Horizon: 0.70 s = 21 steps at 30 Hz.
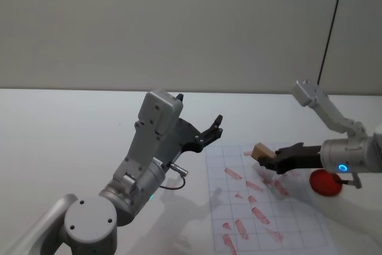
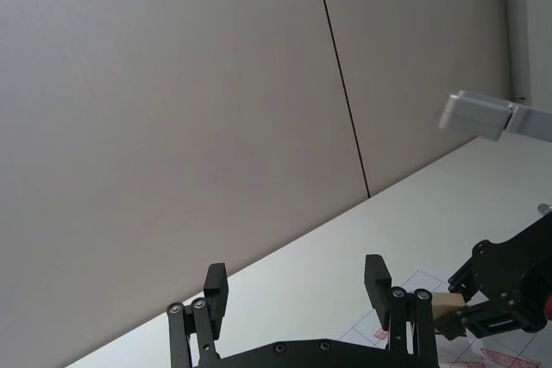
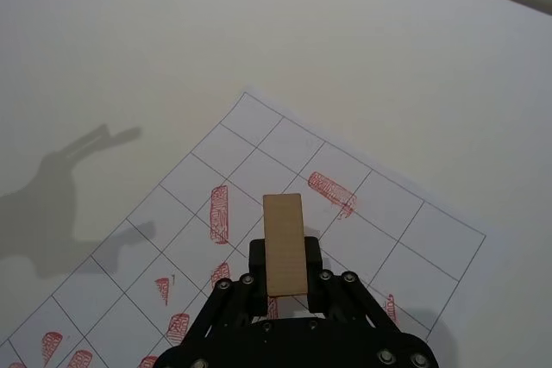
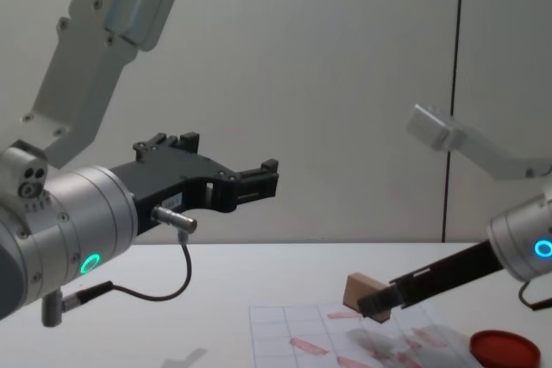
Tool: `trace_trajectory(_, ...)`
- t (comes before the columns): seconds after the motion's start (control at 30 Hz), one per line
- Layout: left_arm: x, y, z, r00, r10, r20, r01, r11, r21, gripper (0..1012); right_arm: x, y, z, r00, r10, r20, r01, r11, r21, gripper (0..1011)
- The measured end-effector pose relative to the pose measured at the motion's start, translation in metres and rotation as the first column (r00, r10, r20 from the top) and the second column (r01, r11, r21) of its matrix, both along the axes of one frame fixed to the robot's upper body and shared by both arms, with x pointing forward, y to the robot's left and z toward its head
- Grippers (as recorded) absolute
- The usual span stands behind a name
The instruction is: Use the one hand to pick up the stamp and affix it onto the A4 paper.
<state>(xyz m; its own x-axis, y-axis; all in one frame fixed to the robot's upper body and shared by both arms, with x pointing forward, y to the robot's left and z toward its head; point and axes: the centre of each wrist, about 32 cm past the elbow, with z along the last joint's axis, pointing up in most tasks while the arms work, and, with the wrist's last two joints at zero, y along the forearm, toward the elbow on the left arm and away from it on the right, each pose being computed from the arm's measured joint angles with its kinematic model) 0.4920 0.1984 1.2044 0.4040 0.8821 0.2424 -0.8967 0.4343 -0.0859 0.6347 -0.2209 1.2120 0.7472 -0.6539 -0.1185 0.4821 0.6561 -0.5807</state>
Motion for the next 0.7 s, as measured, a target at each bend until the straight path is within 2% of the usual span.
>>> trace_trajectory(0.37,0.0,0.0,0.0,1.0,0.0,0.0,0.0,1.0,0.0,1002,-0.011,-0.005,0.01,0.998,-0.023,0.051,0.024,1.0,-0.006,232)
trace_trajectory(0.57,0.0,0.0,0.0,1.0,0.0,0.0,0.0,1.0,0.0,1002,-0.024,-0.01,0.011,0.997,-0.054,0.053,0.054,0.998,-0.011,232)
trace_trajectory(0.7,0.0,0.0,0.0,1.0,0.0,0.0,0.0,1.0,0.0,1002,-0.037,-0.013,0.011,0.995,-0.081,0.052,0.081,0.997,-0.013,232)
